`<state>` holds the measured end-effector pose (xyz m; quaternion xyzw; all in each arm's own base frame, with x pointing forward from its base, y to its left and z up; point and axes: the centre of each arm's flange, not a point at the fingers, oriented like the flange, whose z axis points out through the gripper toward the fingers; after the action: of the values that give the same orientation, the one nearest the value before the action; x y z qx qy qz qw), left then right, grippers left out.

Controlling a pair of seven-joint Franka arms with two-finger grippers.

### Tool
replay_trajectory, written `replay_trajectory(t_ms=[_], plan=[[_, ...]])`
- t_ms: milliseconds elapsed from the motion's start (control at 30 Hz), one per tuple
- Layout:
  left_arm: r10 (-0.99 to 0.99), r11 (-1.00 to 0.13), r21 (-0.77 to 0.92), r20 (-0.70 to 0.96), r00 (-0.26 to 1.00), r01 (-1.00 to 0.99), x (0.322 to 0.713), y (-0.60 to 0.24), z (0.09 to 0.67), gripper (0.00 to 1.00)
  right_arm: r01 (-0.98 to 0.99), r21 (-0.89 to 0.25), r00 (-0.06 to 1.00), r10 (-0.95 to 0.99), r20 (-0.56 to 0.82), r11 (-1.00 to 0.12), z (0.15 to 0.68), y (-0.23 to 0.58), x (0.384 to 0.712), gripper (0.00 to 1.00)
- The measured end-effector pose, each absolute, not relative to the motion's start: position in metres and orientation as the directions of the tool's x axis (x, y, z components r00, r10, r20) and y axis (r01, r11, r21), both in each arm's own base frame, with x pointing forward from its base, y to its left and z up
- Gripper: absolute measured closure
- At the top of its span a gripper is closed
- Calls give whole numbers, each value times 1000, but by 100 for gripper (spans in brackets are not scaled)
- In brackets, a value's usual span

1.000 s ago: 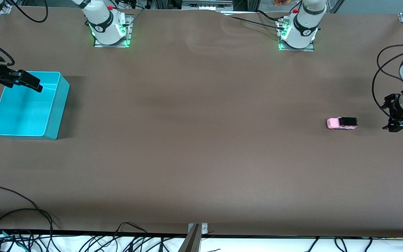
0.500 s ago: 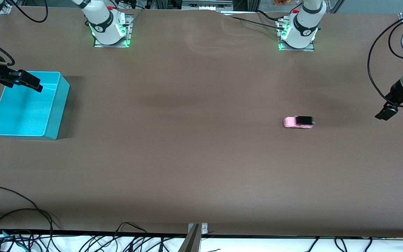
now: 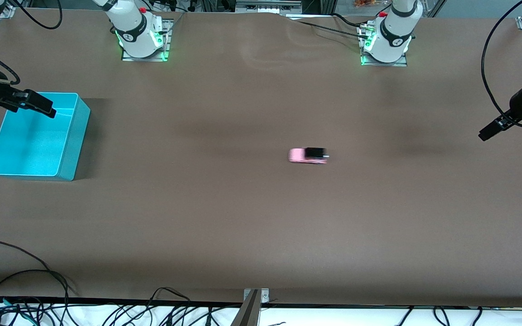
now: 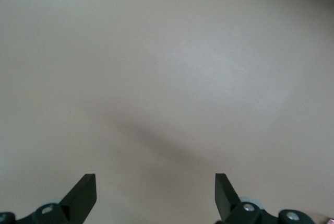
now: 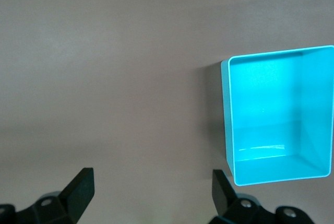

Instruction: Wind and store pink jeep toy

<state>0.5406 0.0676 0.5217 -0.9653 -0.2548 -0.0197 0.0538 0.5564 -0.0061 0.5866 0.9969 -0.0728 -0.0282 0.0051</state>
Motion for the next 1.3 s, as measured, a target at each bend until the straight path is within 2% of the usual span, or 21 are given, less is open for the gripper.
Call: replay_trajectory(t_ms=[567,1300], plan=[[311,-946,-89,33,950,312,546,-14,551,0,-145,14,988,-146,-56,-989,587,-6,556,0],[195,-979,-51,4,981,195,541,14,601,0,-146,15,987,-146,-60,-989,586,-7,557,0]])
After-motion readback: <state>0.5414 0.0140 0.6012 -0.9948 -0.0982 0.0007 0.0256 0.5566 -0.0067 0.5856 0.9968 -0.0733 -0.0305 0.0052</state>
